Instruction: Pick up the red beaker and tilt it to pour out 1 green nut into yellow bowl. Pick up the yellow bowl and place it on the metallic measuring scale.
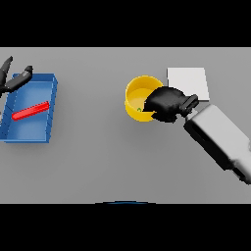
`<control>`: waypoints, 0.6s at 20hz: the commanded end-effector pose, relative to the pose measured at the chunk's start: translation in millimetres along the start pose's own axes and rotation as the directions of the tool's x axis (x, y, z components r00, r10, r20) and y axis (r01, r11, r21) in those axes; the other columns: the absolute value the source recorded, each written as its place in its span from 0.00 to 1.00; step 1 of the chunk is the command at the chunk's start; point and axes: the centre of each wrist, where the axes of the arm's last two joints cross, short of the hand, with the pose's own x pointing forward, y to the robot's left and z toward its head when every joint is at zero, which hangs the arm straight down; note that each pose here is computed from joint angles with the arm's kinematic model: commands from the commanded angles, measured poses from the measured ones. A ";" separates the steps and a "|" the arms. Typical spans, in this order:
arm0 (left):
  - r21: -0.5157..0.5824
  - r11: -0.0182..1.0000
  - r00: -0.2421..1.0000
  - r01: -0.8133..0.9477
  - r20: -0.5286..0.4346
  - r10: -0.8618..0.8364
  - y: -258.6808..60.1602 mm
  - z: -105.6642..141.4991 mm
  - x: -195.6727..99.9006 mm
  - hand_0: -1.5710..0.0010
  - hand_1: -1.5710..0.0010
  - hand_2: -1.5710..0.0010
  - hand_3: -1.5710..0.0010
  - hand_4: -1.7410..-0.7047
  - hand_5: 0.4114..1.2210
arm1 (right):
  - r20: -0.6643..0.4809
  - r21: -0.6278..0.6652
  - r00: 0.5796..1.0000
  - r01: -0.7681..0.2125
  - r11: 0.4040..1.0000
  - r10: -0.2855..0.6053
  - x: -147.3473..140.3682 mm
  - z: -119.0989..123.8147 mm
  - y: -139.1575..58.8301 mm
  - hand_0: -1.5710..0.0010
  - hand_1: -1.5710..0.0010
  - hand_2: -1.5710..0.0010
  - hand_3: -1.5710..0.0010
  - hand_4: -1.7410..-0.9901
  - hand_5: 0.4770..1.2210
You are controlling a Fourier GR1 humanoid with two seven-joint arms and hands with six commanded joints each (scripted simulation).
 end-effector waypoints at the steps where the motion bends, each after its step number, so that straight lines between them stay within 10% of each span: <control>1: -0.003 1.000 1.000 0.000 0.006 0.000 -2.1 -0.4 2.6 1.00 1.00 1.00 1.00 0.91 0.36 | -0.025 -0.011 1.000 0.009 1.000 -0.009 -7.6 3.6 -4.0 0.03 0.00 0.03 0.25 0.00 1.00; 12: 0.000 1.000 0.999 -0.030 -0.028 0.029 -1.0 10.0 4.4 1.00 1.00 1.00 1.00 0.86 0.42 | -0.258 -0.154 0.965 0.015 0.988 -0.054 -85.9 25.6 -15.8 0.00 0.00 0.01 0.26 0.00 1.00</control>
